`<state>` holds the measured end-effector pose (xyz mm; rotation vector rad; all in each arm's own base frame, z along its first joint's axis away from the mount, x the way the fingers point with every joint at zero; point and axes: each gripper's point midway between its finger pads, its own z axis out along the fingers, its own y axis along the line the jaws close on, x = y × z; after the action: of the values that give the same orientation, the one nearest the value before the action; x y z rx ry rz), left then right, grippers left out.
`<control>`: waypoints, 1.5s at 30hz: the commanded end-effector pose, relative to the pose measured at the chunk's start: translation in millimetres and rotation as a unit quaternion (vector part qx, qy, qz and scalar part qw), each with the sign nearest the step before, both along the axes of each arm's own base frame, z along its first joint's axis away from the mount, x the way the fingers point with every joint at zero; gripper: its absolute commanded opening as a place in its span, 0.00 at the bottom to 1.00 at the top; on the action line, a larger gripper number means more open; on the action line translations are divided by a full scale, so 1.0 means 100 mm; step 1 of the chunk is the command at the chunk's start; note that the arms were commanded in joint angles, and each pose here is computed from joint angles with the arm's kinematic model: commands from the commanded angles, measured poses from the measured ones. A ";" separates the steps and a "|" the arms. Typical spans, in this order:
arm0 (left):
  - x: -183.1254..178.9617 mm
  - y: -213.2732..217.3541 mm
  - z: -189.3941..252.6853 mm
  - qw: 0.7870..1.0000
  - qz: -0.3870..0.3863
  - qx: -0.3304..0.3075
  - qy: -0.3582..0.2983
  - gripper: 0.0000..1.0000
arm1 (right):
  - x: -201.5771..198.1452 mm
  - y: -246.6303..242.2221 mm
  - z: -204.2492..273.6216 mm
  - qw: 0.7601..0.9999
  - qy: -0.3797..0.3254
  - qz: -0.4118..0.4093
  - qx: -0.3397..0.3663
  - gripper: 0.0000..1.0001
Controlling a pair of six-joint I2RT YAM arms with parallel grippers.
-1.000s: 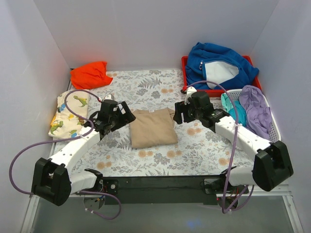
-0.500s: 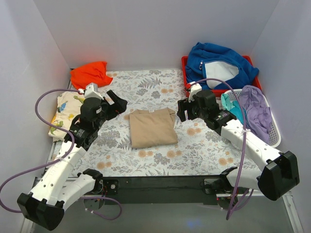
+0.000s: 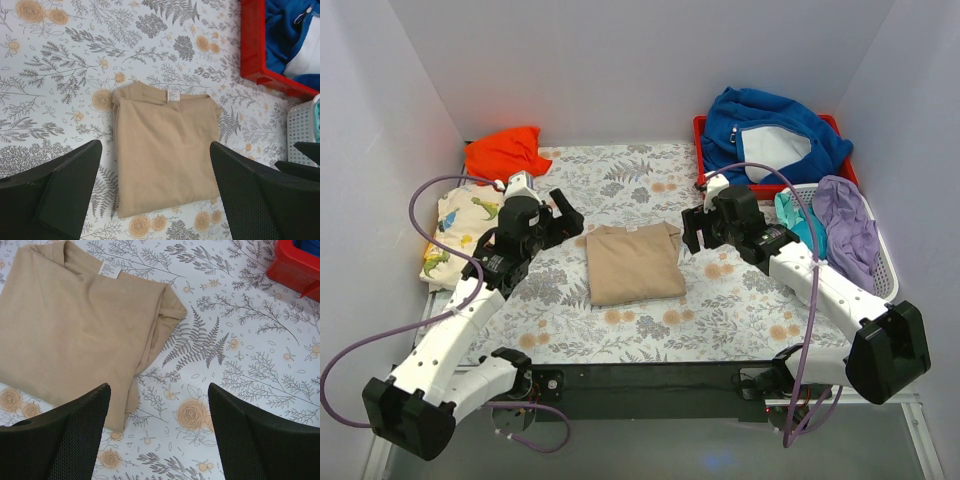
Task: Fold and stack the t-shirts
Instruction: Neatly place the folded tshirt to the corner
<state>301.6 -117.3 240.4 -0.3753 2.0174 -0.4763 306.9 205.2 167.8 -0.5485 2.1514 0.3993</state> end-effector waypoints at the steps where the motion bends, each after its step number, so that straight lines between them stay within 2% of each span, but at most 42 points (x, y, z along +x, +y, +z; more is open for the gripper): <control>1: 0.00 0.04 -0.14 1.000 0.010 0.012 0.022 0.89 | 0.05 0.03 0.09 1.000 -0.013 0.010 -0.001 0.84; 5: -0.02 0.00 -0.42 1.000 0.006 -0.005 0.029 0.89 | 0.06 0.01 0.02 1.000 -0.008 0.011 -0.013 0.84; 7: -0.12 -0.02 -0.72 0.998 0.006 -0.014 0.056 0.89 | 0.06 0.01 -0.01 1.000 -0.005 0.013 -0.016 0.85; 8: -0.11 -0.05 -0.71 0.999 -0.002 -0.026 0.042 0.89 | 0.06 0.01 -0.03 1.000 -0.004 0.014 -0.019 0.85; 9: -0.18 -0.04 -0.92 0.998 -0.001 -0.025 0.060 0.89 | 0.06 0.01 -0.04 1.000 -0.002 0.016 -0.021 0.85; 11: -0.21 -0.08 -1.00 0.997 -0.006 -0.041 0.060 0.89 | 0.06 0.00 -0.08 1.000 0.000 0.016 -0.025 0.85; 20: -0.27 0.05 -1.51 0.994 0.026 -0.016 0.103 0.86 | 0.08 -0.01 -0.13 0.999 0.008 0.021 -0.032 0.86; 26: -0.26 -0.17 -1.52 0.995 -0.020 -0.065 0.076 0.89 | 0.05 -0.03 -0.18 0.999 0.015 0.019 -0.033 0.86; 28: -0.34 -0.24 -1.62 0.992 -0.035 -0.080 0.093 0.89 | 0.03 -0.04 -0.21 0.999 0.016 0.020 -0.035 0.86; 37: -0.40 -0.37 -1.83 0.987 -0.070 -0.104 0.099 0.89 | 0.00 -0.09 -0.25 0.999 0.020 0.017 -0.038 0.86; 43: -0.37 -0.65 -2.03 0.976 -0.118 -0.136 0.126 0.89 | 0.00 -0.11 -0.27 0.999 0.023 0.015 -0.040 0.86; 45: -0.28 -0.80 -1.98 0.973 -0.142 -0.140 0.114 0.87 | -0.01 -0.11 -0.28 0.999 0.024 0.015 -0.041 0.86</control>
<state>276.4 -177.2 48.4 -0.3959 2.2109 -0.8621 306.5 195.7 135.1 -0.6211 2.2363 0.3422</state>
